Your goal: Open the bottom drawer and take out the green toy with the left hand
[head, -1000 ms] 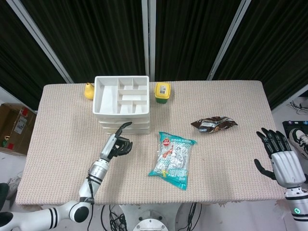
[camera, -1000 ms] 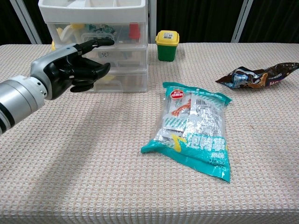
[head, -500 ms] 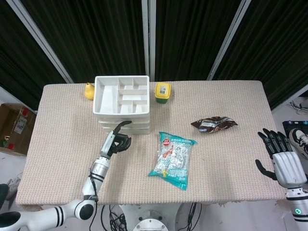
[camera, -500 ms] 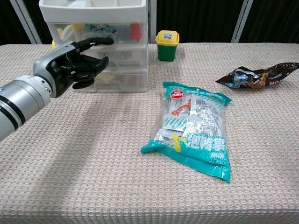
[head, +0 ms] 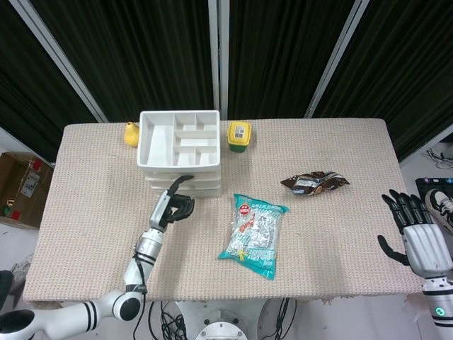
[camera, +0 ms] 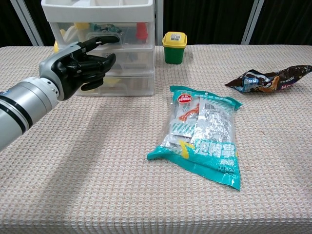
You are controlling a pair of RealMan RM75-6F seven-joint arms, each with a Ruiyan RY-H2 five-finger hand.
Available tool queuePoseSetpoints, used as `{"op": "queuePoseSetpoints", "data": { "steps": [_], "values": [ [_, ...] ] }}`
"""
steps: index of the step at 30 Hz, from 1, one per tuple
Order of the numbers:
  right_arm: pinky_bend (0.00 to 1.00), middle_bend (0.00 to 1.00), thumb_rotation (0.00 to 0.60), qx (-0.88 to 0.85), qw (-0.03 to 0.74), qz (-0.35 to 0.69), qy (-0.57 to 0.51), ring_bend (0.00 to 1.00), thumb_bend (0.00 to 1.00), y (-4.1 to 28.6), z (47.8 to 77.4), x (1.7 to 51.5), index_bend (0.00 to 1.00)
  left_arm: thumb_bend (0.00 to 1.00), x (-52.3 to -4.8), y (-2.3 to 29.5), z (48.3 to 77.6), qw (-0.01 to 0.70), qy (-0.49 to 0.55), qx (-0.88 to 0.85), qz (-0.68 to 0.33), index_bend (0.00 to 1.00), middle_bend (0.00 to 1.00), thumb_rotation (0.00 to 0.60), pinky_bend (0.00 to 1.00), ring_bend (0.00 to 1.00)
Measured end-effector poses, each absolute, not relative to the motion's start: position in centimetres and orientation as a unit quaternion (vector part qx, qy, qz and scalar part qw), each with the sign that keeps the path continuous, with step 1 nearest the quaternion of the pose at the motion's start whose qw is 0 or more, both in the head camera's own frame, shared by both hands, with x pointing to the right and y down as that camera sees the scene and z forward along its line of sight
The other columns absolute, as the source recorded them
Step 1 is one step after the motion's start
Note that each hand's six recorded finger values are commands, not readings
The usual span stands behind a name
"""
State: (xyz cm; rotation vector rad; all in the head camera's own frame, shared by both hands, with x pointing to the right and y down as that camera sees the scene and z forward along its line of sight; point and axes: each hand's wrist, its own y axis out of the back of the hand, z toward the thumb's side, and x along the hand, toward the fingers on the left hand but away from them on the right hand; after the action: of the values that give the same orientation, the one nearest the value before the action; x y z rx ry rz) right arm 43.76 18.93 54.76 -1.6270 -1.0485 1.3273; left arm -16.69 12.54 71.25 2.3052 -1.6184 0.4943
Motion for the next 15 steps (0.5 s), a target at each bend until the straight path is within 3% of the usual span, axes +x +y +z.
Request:
{"op": "queuePoseSetpoints", "data": {
  "steps": [15],
  "values": [
    [0.00, 0.00, 0.600, -0.642, 0.385, 0.524, -0.408, 0.00, 0.29, 18.96, 55.11, 43.60, 0.00, 0.48, -17.27, 12.94, 71.67, 0.178, -0.564, 0.792, 0.153, 0.43, 0.86, 0.600, 1.00, 0.99]
  ]
}}
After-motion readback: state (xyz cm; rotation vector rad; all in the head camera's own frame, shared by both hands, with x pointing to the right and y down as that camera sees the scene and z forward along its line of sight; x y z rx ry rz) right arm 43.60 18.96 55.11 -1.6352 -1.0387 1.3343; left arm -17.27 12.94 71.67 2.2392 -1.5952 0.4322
